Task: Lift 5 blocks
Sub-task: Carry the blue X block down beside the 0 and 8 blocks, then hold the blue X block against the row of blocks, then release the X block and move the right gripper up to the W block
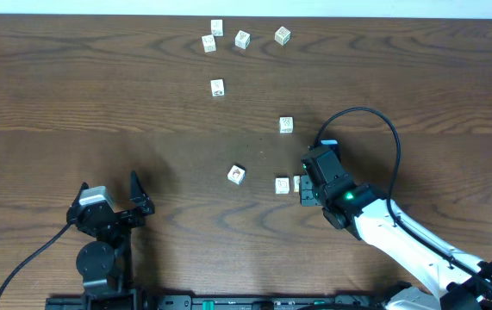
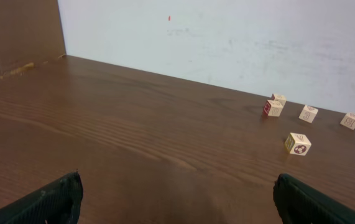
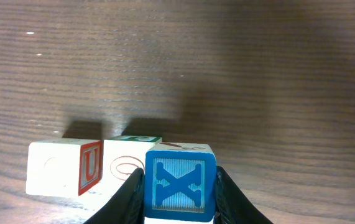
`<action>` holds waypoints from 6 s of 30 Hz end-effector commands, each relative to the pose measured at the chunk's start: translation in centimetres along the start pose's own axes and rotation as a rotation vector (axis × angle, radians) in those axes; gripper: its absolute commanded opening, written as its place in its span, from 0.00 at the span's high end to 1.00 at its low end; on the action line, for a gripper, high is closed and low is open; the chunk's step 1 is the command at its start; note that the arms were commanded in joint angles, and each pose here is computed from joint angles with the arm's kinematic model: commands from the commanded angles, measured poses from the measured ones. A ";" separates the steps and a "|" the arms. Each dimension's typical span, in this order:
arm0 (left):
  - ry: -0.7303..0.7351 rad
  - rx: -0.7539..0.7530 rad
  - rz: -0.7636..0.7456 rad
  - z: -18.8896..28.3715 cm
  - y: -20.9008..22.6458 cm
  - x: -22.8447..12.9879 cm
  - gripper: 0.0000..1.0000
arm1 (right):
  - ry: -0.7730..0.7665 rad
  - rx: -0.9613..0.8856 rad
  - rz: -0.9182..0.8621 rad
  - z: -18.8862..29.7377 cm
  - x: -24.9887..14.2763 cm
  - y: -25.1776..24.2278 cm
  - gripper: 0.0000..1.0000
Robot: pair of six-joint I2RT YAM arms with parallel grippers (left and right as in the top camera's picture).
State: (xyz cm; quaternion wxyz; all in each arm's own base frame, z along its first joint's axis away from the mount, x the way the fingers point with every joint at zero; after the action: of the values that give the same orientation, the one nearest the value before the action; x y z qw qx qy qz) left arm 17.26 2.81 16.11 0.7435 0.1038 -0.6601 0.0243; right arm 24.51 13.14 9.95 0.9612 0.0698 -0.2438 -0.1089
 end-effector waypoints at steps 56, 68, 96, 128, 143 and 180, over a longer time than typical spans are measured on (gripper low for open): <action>0.052 0.015 -0.001 -0.1 0.1 -1.4 0.02 | 0.049 -0.070 -0.001 -2.7 -0.9 -1.0 0.80; 0.052 0.015 -0.001 -0.1 0.1 -1.4 0.02 | 0.050 -0.071 -0.001 -2.7 -0.9 -1.0 0.74; 0.052 0.015 -0.001 -0.1 0.1 -1.4 0.02 | 0.059 -0.064 0.000 -2.7 -1.0 -0.9 0.61; 0.052 0.015 -0.001 -0.1 0.1 -1.4 0.02 | -0.012 -0.077 -0.007 -2.6 0.1 -0.8 0.54; 0.052 0.015 -0.001 -0.1 0.1 -1.4 0.02 | -0.069 -0.022 0.081 0.2 4.8 2.8 0.43; 0.052 0.015 -0.001 -0.1 0.1 -1.4 0.02 | -0.217 0.108 0.032 -7.9 10.1 7.9 0.35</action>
State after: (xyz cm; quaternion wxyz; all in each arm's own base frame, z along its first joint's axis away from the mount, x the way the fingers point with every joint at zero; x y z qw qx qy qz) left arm 17.26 2.81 16.11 0.7435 0.1036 -0.6602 0.0241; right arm 37.61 19.13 8.95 0.9294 0.1064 -0.3448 -0.0772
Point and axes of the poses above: each gripper's point midway between its finger pads, its own z axis back along the fingers, its own y axis along the line the jaws close on, x = y × z, the point moved 7 cm from there along z, back along the fingers, and after that the axes turned 15 degrees about -z, right-handed, at the moved point
